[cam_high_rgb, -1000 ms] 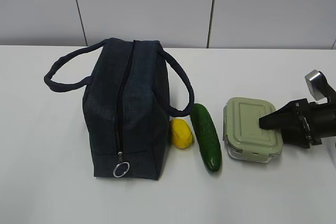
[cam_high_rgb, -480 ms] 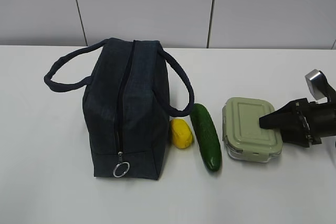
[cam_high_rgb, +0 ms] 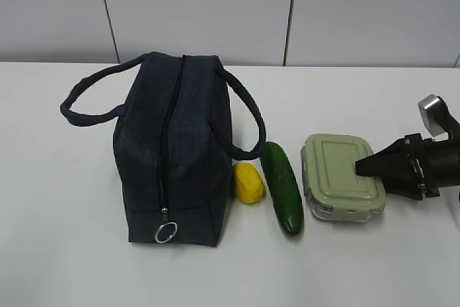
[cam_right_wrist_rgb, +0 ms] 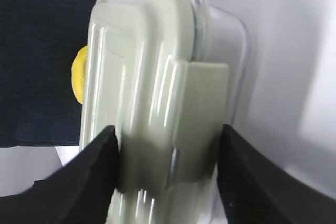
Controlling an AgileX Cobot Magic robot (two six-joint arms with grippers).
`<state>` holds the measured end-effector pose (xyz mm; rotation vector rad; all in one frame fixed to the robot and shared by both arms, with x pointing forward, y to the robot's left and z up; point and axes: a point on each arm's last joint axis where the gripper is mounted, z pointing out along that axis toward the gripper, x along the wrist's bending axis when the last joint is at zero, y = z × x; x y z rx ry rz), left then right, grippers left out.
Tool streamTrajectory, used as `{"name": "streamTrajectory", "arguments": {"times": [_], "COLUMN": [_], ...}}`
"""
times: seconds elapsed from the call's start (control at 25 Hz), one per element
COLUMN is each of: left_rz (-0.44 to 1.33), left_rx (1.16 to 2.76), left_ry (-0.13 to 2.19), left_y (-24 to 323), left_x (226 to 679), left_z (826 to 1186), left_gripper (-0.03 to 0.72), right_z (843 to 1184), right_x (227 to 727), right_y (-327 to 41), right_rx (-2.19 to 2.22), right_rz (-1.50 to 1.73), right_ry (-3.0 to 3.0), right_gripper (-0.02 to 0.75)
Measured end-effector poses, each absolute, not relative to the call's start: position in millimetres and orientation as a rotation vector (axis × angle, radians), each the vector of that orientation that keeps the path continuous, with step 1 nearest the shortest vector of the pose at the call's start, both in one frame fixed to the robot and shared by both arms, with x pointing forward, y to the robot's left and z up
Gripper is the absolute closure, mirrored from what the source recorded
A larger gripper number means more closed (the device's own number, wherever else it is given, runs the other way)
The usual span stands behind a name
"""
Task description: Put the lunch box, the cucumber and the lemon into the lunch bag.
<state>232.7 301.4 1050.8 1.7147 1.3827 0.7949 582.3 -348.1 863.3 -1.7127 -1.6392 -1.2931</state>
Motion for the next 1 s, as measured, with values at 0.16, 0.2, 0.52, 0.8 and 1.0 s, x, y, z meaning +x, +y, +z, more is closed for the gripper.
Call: {"name": "streamTrajectory", "arguments": {"times": [0.16,0.2,0.52,0.8,1.0], "left_rz": [0.795,0.795,0.795,0.795,0.795], "left_rx": [1.715,1.715,1.715,1.715,1.715], "left_ry": [1.383,1.383,1.383,1.383,1.383], "left_y": [301.4,301.4,301.4,301.4,301.4], "left_x": [232.7,232.7,232.7,232.7,232.7], "left_z": [1050.8,1050.8,1050.8,1050.8,1050.8], "left_gripper": [0.449,0.449,0.449,0.449,0.449], "right_z": [863.9,863.9,864.0,864.0,864.0], "right_x": [582.4,582.4,582.4,582.4,582.4], "right_y": [-347.8,-347.8,-347.7,-347.7,-347.7], "right_rx": [-1.707,-1.707,-1.705,-1.705,-1.707], "right_rz": [-1.3,-1.3,-1.301,-1.301,-1.299], "right_ry": [-1.635,-1.635,-1.636,-1.636,-1.632], "right_gripper": [0.322,0.324,0.326,0.327,0.327]}}
